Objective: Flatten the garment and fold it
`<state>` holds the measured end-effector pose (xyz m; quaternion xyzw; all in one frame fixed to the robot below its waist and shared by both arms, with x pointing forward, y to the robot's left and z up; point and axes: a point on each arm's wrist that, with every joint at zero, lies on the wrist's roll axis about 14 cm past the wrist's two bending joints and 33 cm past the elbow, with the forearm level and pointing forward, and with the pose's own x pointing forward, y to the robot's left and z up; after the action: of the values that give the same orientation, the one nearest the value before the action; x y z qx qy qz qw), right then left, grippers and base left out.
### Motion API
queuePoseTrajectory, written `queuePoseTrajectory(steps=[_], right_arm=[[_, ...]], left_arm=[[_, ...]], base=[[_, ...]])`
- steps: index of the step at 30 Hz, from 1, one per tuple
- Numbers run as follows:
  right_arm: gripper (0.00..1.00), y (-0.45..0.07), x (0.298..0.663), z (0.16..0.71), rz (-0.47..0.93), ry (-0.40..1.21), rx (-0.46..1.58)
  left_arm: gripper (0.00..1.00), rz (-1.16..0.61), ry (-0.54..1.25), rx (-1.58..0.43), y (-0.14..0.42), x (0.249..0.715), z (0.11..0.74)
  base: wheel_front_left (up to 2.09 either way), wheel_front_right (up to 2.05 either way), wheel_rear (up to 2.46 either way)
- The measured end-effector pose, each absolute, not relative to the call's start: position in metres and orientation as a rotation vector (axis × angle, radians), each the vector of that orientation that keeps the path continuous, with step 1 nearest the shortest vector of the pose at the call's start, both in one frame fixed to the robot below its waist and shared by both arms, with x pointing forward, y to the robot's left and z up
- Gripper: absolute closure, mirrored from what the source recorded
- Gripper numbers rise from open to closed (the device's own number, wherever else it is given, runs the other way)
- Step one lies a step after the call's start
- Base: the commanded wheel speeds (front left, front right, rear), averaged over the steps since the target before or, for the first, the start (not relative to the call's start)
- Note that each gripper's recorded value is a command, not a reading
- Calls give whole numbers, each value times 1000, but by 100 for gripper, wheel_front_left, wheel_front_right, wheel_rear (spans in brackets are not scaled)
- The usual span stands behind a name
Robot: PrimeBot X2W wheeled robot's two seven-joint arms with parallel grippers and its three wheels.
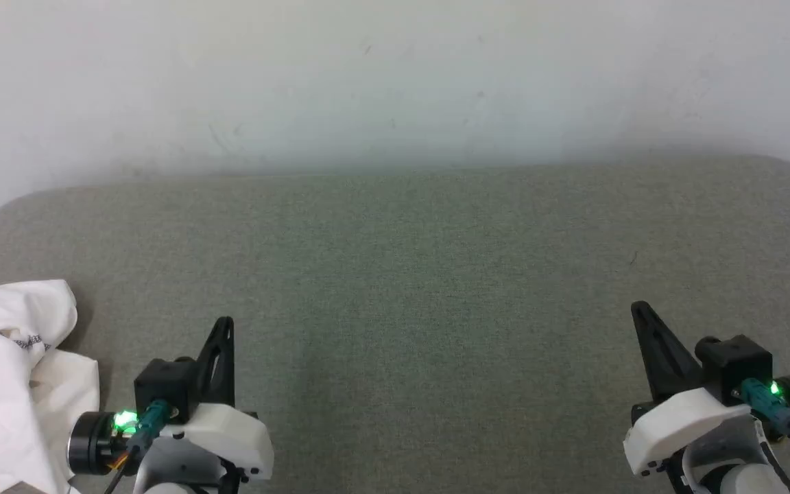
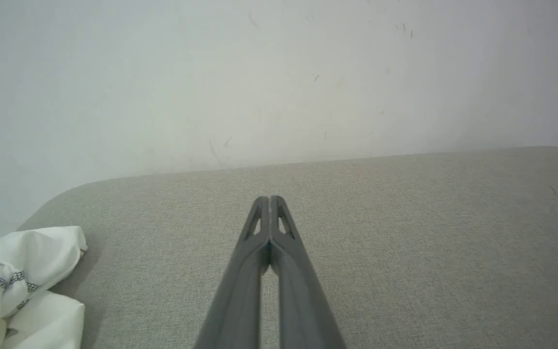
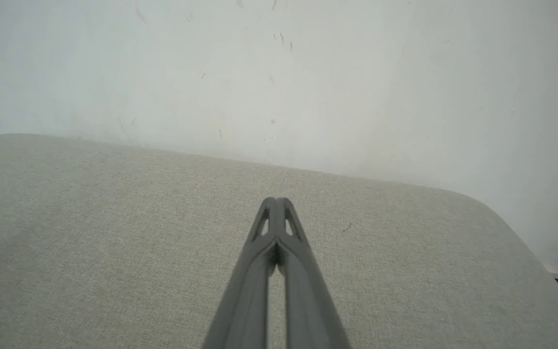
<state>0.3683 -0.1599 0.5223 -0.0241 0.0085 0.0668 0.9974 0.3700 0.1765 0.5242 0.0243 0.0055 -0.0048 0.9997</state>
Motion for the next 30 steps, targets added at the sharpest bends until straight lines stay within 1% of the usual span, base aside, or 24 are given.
queuePoseTrajectory(steps=[25,26,30], right_arm=[[100,-160,368,522,134,17,-48],[0,-160,368,522,134,17,-48],[0,-160,368,522,134,18,-48]], left_arm=[[100,-10,11,49,176,370,524],[0,-10,11,49,176,370,524],[0,-12,11,49,176,370,524]], base=[[0,0,0],[0,0,0],[0,0,0]])
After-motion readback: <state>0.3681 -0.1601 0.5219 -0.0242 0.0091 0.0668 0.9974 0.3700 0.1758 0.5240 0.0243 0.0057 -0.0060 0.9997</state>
